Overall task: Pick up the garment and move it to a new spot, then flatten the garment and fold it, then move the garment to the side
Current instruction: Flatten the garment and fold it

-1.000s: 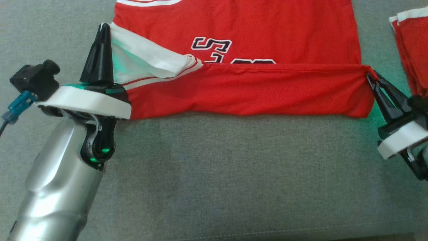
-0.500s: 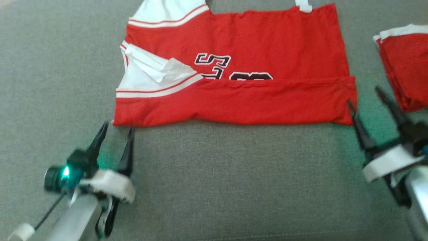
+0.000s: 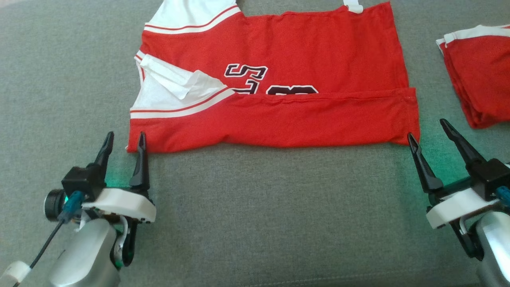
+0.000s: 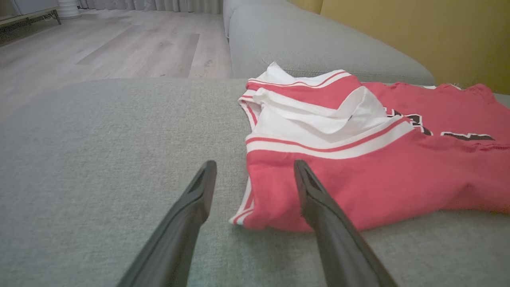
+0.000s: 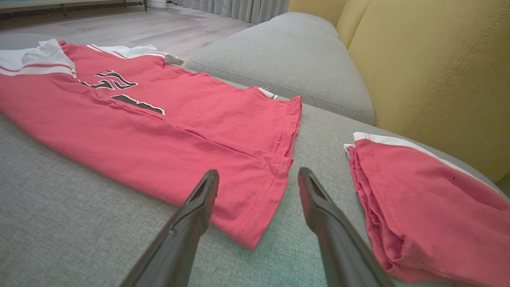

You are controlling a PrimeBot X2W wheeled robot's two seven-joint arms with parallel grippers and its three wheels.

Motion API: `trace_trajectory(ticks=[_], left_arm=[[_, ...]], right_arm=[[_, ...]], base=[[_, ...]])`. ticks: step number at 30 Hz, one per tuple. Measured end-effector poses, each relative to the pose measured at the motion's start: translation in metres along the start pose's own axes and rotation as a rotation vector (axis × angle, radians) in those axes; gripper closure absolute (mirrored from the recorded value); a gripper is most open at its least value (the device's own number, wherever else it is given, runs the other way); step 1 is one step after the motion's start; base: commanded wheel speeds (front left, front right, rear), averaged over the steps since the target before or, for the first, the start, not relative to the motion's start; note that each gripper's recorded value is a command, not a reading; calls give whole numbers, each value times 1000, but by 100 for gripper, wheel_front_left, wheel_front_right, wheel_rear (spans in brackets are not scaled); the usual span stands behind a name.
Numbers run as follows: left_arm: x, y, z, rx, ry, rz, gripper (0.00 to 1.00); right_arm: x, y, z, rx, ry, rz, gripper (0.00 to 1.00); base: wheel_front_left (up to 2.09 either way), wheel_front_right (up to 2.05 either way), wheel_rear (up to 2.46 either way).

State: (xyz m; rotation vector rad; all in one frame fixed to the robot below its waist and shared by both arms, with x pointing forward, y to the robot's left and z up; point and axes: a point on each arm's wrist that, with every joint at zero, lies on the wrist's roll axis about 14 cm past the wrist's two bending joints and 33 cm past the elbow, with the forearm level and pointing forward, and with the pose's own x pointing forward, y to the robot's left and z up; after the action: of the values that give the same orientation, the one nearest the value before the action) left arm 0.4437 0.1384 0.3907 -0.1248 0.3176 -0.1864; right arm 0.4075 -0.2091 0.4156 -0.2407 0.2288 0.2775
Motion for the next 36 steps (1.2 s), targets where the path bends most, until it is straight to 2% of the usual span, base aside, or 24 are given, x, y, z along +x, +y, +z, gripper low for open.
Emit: trace_trajectory(ticks=[3, 6, 11, 12, 13, 14, 21, 26, 33, 34, 35, 36], left_arm=[[3, 6, -5, 12, 20, 24, 0], [1, 15, -27, 23, 116, 54, 0], [5, 8, -38, -31, 182, 14, 0], [7, 7, -37, -31, 186, 0, 27], [8, 5, -37, -32, 189, -14, 68], [9, 3, -37, -34, 190, -27, 99], [6, -3, -30, -39, 153, -72, 100], [1, -1, -21, -21, 120, -72, 100], [-2, 1, -20, -15, 113, -74, 100], [-2, 1, -20, -14, 112, -74, 100], [-2, 1, -19, -13, 111, -75, 100], [-3, 1, -19, -13, 109, -74, 100]], right_arm=[[-1, 0, -1, 2, 3, -5, 0], [-2, 1, -3, 9, 6, -8, 0], [-1, 7, -7, 23, 17, 2, 0], [-1, 8, -10, 26, 25, 5, 0], [-1, 11, -14, 38, 37, 11, 0], [-1, 13, -17, 55, 47, 14, 0], [6, 25, -36, 149, 105, 14, 0], [25, 15, -34, 204, 118, -29, 0], [25, 7, -55, 231, 223, -68, 0], [26, 9, -55, 235, 231, -65, 15], [27, 10, -55, 237, 237, -60, 55], [29, 12, -54, 241, 241, -53, 99]], base=[[0, 0, 0], [0, 0, 0], [0, 0, 0], [0, 0, 0], [0, 0, 0], [0, 0, 0], [0, 0, 0], [0, 0, 0], [0, 0, 0], [0, 0, 0], [0, 0, 0], [0, 0, 0]])
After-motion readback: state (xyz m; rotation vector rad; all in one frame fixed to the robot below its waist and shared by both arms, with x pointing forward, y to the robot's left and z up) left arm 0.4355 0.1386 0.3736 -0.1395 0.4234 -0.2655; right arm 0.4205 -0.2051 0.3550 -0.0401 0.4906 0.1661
